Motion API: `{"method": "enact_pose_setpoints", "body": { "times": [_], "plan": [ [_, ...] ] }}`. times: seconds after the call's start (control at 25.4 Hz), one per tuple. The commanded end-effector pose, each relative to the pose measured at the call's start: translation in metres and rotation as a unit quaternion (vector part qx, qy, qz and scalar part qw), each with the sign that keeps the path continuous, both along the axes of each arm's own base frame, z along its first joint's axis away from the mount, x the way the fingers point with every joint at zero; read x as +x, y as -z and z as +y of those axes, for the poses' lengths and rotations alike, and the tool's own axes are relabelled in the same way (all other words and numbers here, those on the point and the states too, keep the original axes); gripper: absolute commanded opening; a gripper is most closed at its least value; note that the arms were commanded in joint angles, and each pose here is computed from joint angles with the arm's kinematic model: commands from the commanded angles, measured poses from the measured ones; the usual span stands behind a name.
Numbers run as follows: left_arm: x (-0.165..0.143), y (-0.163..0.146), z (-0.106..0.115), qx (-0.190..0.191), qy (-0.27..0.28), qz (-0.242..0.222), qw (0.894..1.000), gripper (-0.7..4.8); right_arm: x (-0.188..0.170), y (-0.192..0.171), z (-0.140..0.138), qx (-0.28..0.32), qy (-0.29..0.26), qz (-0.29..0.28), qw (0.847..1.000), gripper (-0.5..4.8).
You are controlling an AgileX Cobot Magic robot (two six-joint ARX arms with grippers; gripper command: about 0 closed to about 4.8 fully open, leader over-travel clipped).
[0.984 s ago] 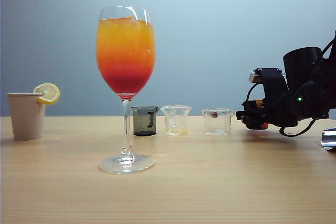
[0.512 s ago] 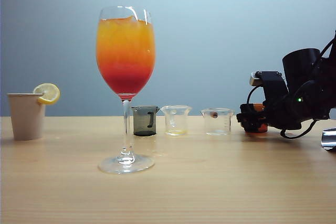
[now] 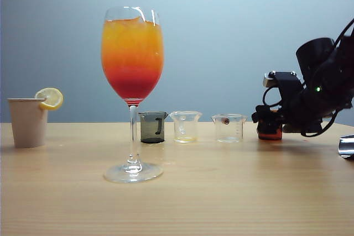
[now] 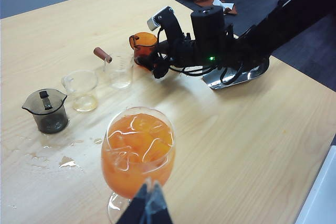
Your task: Pick up the fourth measuring cup from the left, pour the grenadine inside into the goblet, and finally put the measuring cup back in its original place.
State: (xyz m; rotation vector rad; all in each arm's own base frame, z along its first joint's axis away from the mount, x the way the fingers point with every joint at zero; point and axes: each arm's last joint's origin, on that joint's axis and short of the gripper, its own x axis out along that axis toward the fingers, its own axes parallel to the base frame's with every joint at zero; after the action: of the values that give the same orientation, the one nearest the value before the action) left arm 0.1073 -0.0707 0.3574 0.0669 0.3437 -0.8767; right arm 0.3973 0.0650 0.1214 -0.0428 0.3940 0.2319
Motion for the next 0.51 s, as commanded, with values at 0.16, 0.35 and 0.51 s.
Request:
{"method": "enact_pose_setpoints", "body": {
  "times": [0.16, 0.35, 0.51],
  "plan": [
    [0.000, -0.003, 0.000, -0.006, 0.000, -0.007, 1.000, -0.06, -0.007, -0.019, -0.002, -0.004, 0.000, 0.029, 1.000, 3.38],
    [-0.001, -0.003, 0.000, -0.005, 0.000, -0.006, 1.000, -0.06, -0.017, -0.028, -0.003, -0.008, -0.005, 0.073, 0.997, 3.33],
    [-0.001, -0.001, 0.001, -0.001, 0.000, 0.002, 1.000, -0.06, -0.027, -0.039, -0.004, -0.014, -0.005, 0.111, 0.994, 1.32]
  ]
}}
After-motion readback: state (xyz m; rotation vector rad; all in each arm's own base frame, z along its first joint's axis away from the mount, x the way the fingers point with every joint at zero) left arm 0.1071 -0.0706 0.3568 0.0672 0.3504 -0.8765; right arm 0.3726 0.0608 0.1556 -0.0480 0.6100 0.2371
